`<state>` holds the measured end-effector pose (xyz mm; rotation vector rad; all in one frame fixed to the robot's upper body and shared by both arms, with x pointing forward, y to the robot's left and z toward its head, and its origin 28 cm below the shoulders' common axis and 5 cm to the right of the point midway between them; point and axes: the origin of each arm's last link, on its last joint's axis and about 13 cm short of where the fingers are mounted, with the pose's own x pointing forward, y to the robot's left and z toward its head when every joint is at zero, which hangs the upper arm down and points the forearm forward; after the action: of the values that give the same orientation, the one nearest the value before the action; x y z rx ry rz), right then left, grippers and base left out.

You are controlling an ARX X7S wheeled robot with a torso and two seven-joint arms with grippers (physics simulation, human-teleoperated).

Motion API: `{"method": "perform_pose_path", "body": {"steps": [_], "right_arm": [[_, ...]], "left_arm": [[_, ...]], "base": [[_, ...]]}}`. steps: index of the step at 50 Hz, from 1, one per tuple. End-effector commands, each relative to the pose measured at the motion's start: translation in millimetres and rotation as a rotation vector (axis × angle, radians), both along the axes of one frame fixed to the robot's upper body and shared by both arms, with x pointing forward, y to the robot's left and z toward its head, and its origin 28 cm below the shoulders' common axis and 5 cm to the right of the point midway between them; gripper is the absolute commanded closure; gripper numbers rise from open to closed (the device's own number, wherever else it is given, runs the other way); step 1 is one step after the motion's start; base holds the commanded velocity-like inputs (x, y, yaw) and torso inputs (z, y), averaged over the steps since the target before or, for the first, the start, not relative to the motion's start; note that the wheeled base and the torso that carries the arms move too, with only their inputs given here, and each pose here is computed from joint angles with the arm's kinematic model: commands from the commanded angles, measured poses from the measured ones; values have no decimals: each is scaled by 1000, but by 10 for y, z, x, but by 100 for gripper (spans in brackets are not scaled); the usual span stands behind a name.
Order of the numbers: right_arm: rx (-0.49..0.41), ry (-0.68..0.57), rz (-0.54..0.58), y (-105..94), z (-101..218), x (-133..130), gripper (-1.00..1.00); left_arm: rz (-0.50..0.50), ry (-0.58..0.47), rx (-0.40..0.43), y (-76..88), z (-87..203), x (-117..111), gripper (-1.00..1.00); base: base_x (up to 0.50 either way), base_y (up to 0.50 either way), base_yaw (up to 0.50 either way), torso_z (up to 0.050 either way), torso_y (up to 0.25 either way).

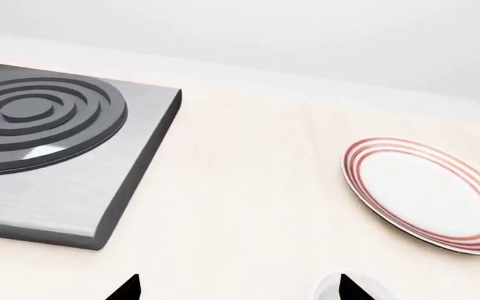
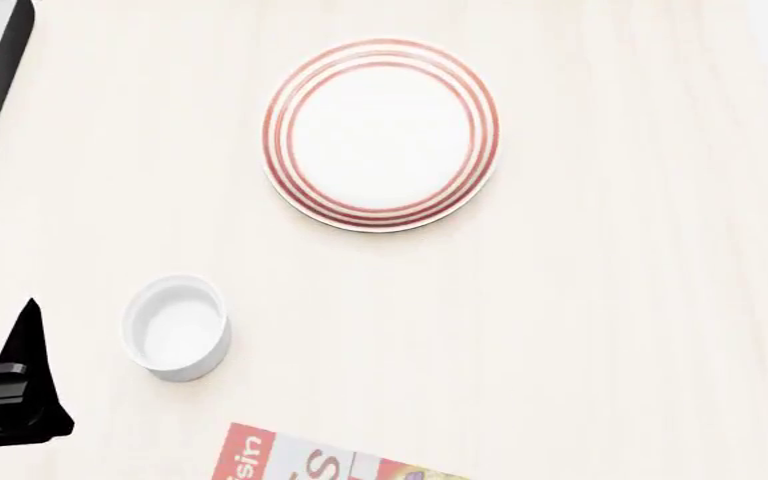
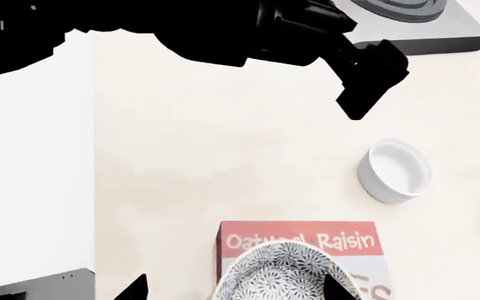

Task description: Pick the akita bowl on the cookies box and place it on the plate.

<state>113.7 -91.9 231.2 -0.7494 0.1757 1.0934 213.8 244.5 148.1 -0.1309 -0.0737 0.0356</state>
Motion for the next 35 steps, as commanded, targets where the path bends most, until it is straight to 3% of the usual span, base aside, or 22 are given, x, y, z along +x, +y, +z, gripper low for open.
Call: {"method": "perform_pose_path", "body": {"steps": [1, 21, 35], "right_arm": [[-53, 46, -12, 1, -11, 73, -100], [-229, 62, -22, -18, -172, 148, -100], [-279, 72, -8, 0, -179, 186, -100]], "left_arm": [[-2, 1, 1, -1, -4, 1, -100], [1, -1, 1, 1, 14, -11, -100], [2, 5, -3, 8, -16, -10, -100]], "base": [[0, 0, 0, 0, 0], [0, 0, 0, 0, 0], [0, 0, 0, 0, 0]]}}
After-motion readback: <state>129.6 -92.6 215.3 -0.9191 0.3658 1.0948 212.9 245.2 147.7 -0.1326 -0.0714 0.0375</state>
